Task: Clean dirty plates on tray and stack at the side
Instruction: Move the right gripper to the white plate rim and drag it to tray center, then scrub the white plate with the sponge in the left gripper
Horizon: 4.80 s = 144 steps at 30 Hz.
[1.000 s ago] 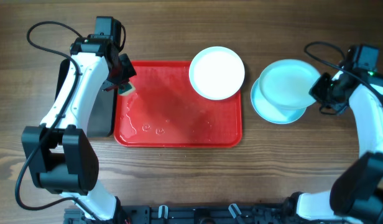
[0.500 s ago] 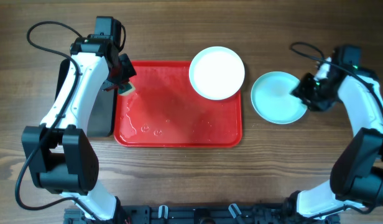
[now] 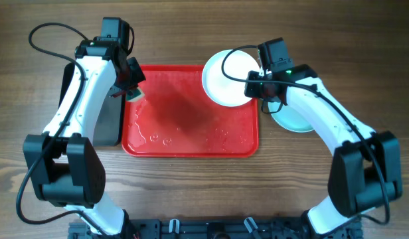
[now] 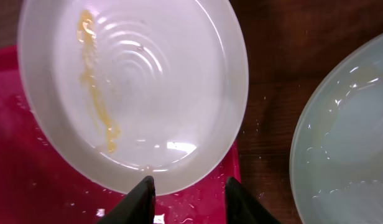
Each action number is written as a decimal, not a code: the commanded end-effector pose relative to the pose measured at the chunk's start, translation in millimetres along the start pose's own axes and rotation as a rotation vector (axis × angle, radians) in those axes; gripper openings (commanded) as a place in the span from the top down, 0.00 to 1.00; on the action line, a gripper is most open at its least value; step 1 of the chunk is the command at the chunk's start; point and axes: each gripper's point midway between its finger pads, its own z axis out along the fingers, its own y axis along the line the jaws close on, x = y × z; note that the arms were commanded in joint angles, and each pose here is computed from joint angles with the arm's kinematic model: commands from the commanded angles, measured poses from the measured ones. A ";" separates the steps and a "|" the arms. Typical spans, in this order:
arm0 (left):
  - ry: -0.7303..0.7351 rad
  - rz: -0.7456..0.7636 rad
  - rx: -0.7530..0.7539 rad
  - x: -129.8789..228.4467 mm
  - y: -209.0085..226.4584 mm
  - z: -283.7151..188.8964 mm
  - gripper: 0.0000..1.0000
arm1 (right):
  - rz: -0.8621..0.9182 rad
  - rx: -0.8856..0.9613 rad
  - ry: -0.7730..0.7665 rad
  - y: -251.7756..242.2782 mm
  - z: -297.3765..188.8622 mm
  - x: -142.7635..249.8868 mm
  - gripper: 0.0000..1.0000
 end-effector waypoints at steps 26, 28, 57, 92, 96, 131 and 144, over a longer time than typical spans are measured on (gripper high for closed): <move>0.024 0.009 -0.009 4.5 3.7 4.1 0.96 | -0.323 -0.175 0.267 124.3 32.7 116.3 0.80; 0.025 0.009 -0.010 4.8 3.8 4.1 0.96 | -0.353 -0.201 0.225 132.0 23.2 94.4 0.73; 0.018 0.008 0.004 2.7 1.0 4.2 0.96 | -0.567 -0.267 0.194 131.8 88.1 72.6 0.87; -0.001 0.006 0.015 -2.1 -1.9 4.2 0.96 | -0.530 -0.236 0.210 118.2 86.7 61.4 0.80; 0.000 0.006 0.024 -2.2 -3.5 4.3 0.96 | -0.420 -0.230 0.210 120.6 87.9 59.5 0.96; 0.203 0.505 0.005 74.6 -61.3 83.4 0.96 | -0.162 -0.218 0.347 117.7 92.2 85.9 0.96; 0.236 0.368 -0.156 107.9 -41.8 91.3 0.96 | -0.172 -0.230 0.332 120.5 92.8 82.8 0.96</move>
